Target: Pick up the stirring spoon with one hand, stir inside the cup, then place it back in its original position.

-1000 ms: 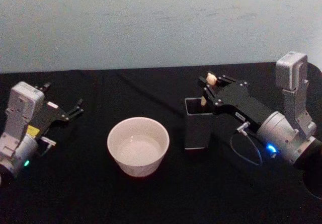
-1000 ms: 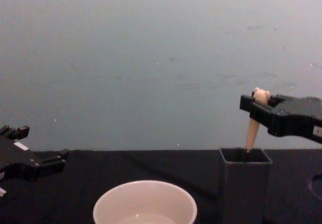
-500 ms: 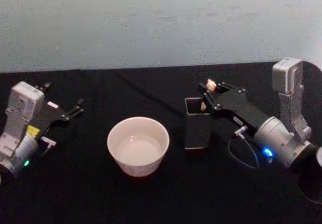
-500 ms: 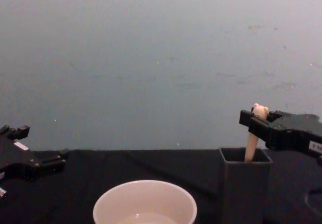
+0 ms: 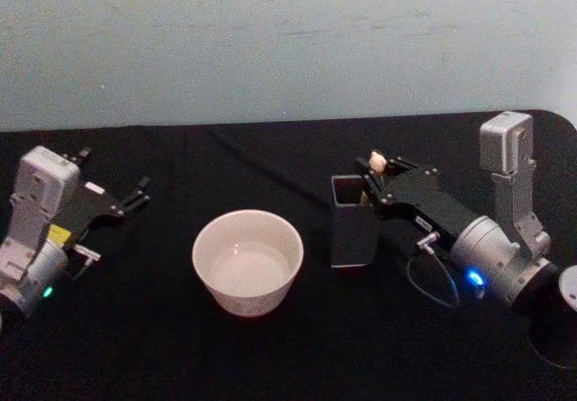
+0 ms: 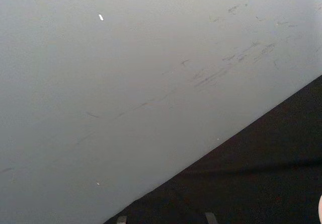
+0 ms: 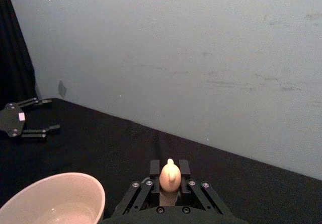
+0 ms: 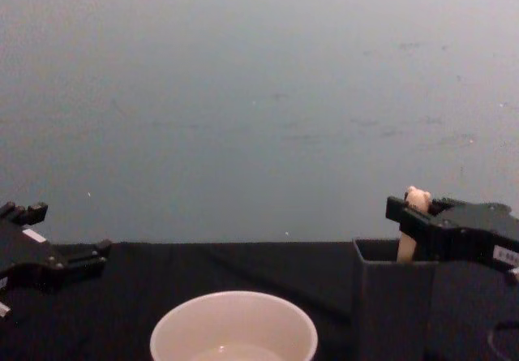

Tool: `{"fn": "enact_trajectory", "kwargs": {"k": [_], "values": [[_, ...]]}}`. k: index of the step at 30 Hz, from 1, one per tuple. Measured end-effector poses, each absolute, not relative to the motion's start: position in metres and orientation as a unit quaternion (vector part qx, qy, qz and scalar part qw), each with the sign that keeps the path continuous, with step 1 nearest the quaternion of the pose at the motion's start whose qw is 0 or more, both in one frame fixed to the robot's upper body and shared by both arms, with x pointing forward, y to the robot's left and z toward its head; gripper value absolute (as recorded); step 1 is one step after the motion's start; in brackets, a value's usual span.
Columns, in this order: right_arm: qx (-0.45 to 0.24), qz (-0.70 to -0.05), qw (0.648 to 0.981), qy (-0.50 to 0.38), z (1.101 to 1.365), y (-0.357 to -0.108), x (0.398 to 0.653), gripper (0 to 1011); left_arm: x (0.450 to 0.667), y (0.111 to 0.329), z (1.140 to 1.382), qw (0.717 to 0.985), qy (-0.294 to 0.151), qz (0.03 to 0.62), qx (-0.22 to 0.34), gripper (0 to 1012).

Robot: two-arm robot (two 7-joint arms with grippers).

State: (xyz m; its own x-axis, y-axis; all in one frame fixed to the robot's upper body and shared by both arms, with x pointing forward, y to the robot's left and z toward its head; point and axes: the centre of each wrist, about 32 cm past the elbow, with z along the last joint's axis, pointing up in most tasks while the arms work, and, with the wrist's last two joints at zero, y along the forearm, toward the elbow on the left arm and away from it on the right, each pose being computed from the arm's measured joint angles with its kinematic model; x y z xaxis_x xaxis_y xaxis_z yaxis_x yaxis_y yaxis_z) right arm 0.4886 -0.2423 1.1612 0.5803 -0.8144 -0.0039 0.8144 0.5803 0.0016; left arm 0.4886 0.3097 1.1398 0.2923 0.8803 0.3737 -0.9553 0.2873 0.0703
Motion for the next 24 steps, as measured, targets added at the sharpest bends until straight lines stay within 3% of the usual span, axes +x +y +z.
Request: {"fn": "enact_trajectory", "kwargs": {"k": [14, 24], "values": [[0.0, -0.459, 0.889, 0.001, 1.1611, -0.2421, 0.4889, 216, 0.4886, 0.3097, 1.1398, 0.791, -0.132, 0.58, 0.141, 1001], [0.001, -0.458, 0.889, 0.0, 1.1615, -0.2421, 0.4887, 498, 0.4886, 0.3097, 1.1398, 0.791, -0.132, 0.58, 0.141, 1001]]}}
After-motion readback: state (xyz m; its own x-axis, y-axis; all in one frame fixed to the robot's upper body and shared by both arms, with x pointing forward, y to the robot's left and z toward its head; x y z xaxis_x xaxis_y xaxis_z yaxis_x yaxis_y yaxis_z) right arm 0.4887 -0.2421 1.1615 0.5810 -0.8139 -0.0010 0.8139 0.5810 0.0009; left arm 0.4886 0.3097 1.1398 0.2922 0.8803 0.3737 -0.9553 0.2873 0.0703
